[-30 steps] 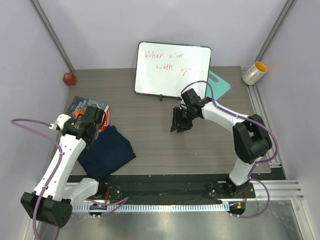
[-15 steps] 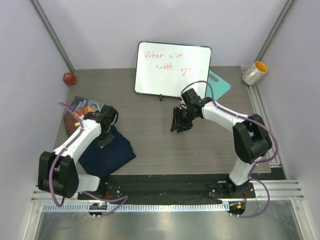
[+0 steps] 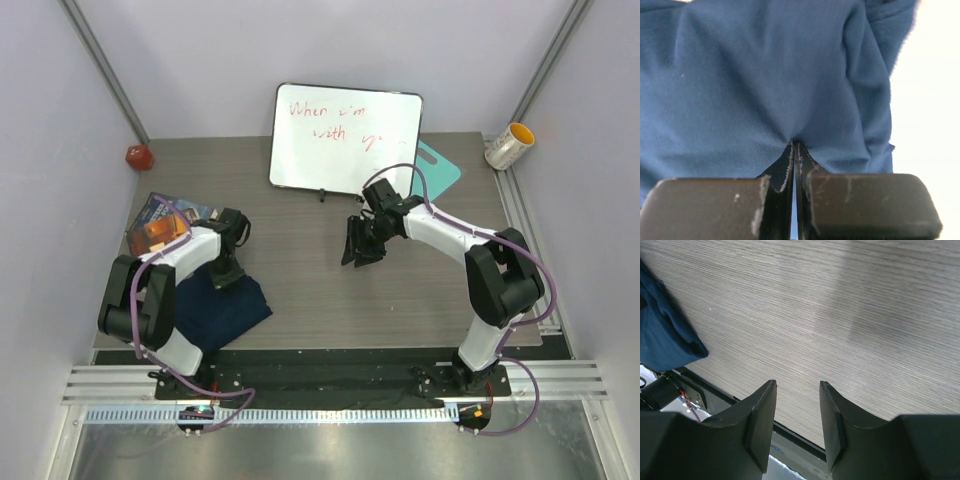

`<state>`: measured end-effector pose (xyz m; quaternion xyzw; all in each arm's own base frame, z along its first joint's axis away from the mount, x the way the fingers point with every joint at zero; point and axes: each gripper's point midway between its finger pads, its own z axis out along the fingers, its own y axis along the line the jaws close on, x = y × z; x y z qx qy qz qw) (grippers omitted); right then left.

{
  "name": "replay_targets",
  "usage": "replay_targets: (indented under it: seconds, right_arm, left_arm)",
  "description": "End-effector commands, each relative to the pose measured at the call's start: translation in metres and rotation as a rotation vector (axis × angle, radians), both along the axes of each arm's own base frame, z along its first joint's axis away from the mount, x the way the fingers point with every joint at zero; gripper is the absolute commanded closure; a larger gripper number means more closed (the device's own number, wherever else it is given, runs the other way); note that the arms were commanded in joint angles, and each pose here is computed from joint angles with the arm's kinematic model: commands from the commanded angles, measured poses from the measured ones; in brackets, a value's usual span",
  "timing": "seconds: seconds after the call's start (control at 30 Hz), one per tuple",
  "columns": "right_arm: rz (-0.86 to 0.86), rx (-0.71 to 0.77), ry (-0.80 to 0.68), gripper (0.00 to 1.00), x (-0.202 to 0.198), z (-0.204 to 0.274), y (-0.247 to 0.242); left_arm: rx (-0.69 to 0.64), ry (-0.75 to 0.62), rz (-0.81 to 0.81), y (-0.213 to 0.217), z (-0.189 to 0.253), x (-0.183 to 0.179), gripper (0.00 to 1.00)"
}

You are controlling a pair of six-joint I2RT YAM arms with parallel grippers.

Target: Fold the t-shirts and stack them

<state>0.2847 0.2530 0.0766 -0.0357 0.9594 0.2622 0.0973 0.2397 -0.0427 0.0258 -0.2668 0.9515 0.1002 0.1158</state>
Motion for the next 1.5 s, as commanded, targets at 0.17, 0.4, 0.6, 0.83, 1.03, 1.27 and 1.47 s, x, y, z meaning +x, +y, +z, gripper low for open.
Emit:
replay_targets:
  seconds: [0.17,0.4,0.6,0.83,1.03,1.27,1.47]
  right_arm:
    - [-0.009,0.021,-0.045,0.54,0.001,0.013,-0.002]
    - [0.000,0.026,-0.045,0.55,0.001,0.013,-0.001]
    - [0.008,0.028,-0.046,0.55,-0.001,0.014,-0.001]
    - [0.009,0.030,-0.052,0.55,-0.003,0.016,-0.003]
    - [0.009,0.033,-0.056,0.54,-0.002,0.018,-0.004]
    - [-0.003,0.025,-0.046,0.54,-0.002,0.015,-0.006]
    - [-0.010,0.036,-0.040,0.54,-0.001,0.016,-0.003]
  left_arm:
    - [0.087,0.047,0.167,0.020,-0.010,-0.027,1.00]
    - [0.123,0.022,0.385,0.056,0.008,-0.059,1.00]
    - [0.111,0.002,0.550,0.086,0.014,-0.074,1.00]
    - [0.163,0.002,0.554,0.106,0.019,-0.064,1.00]
    - [0.111,0.043,0.548,0.103,0.003,-0.054,1.00]
    - [0.029,-0.188,0.440,0.100,0.055,-0.015,0.70]
    - [0.105,-0.305,0.397,0.116,0.117,0.002,0.60]
